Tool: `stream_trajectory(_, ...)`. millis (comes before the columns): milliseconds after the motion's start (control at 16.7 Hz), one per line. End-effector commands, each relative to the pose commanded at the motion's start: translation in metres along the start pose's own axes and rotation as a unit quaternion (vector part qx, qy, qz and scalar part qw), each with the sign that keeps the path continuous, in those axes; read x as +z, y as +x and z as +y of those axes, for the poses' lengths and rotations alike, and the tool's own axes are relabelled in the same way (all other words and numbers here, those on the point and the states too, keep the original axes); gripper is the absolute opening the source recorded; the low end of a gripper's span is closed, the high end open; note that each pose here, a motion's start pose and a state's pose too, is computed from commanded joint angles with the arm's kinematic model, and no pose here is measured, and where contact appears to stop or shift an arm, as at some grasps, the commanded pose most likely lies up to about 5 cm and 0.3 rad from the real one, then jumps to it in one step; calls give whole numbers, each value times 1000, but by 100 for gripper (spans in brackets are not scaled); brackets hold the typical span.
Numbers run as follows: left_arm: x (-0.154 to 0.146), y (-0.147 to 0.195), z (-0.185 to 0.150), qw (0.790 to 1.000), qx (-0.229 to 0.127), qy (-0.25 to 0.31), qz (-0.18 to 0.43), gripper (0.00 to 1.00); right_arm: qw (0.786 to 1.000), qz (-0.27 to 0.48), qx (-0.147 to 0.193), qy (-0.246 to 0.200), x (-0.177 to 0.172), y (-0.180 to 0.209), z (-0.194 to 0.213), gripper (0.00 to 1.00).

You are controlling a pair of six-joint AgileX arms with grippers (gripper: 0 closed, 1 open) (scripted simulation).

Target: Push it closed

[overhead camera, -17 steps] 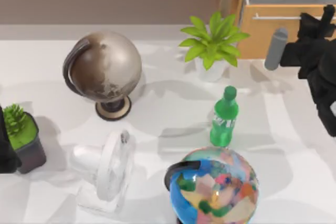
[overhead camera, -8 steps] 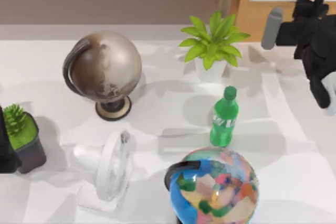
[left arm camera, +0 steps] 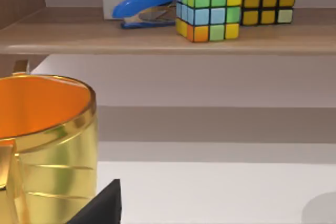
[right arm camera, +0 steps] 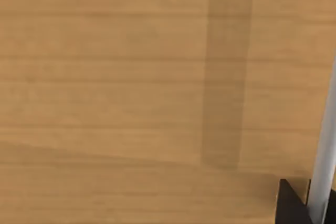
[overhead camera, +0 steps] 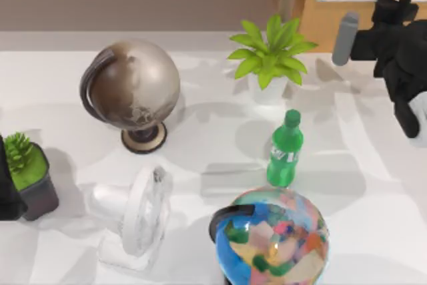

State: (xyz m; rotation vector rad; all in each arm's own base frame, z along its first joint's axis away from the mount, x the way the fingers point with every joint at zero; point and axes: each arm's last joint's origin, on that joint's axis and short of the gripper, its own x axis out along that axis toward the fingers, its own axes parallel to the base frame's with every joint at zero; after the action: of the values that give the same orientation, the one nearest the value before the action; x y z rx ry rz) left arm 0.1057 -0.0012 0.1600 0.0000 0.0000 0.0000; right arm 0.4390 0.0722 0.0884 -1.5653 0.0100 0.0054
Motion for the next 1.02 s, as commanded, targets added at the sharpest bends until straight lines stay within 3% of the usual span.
stream_trajectory(720, 0, 0, 0, 1000, 0, 0, 0, 100, 1000, 0, 0, 0, 0, 0, 0, 98)
stream_trajectory(1020, 0, 0, 0, 1000, 0, 0, 0, 100, 1000, 0, 0, 0, 0, 0, 0, 100)
